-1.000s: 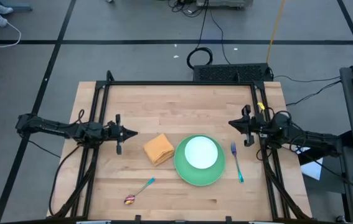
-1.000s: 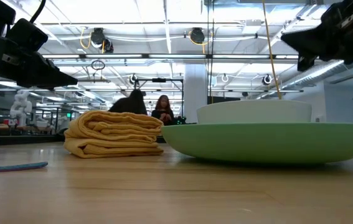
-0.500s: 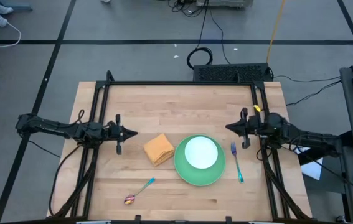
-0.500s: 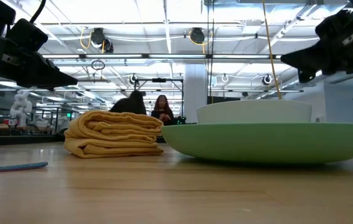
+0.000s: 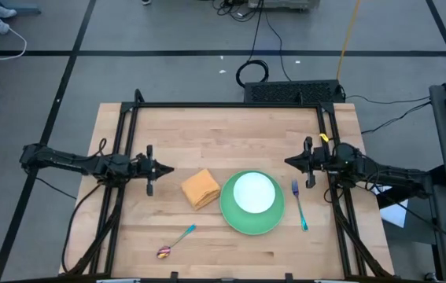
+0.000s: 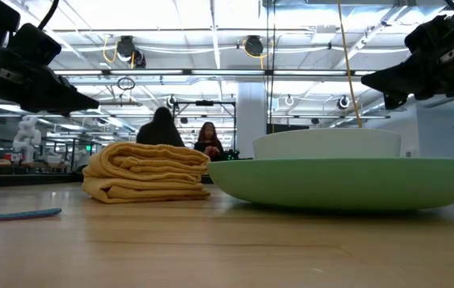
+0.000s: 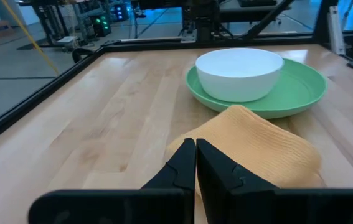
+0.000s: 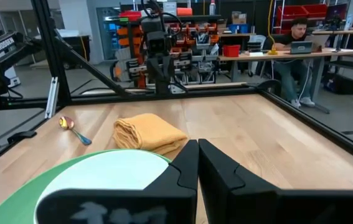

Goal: Set table place
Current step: Put the purple spoon into the white bowl

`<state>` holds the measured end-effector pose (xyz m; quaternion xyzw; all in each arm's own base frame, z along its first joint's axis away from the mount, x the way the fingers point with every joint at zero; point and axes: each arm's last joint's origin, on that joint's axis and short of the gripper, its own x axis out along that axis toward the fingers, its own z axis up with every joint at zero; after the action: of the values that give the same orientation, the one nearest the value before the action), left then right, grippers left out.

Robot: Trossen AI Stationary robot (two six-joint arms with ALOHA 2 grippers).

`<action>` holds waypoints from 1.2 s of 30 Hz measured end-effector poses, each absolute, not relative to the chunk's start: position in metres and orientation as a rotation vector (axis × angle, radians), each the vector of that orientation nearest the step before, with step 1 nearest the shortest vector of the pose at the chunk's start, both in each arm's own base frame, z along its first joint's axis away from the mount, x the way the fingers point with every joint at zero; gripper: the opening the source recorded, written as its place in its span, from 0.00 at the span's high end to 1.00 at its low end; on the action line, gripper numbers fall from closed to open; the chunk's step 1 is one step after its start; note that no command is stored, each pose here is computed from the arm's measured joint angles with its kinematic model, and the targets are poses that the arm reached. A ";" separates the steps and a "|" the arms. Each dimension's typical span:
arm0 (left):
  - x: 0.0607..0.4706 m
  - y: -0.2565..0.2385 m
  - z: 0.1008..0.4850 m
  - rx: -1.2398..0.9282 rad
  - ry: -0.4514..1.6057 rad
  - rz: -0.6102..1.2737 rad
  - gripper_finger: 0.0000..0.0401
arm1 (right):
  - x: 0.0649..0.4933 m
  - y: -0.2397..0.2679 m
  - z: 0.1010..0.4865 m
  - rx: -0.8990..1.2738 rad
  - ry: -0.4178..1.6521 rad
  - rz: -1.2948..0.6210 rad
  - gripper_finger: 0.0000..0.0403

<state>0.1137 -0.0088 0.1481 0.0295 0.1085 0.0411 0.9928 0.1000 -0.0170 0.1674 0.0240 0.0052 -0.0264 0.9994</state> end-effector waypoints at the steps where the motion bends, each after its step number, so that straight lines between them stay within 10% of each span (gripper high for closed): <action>1: 0.114 -0.009 0.148 0.058 0.218 0.073 0.95 | 0.100 -0.017 0.167 0.049 0.010 -0.053 1.00; 36: 0.113 -0.054 0.190 0.011 -0.075 -0.303 0.95 | 0.100 -0.017 0.166 0.045 0.022 -0.053 1.00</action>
<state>0.1131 -0.0538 0.1899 0.0057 -0.0374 -0.1508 0.9878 0.1000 -0.0170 0.1662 0.0223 0.0111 -0.0264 0.9993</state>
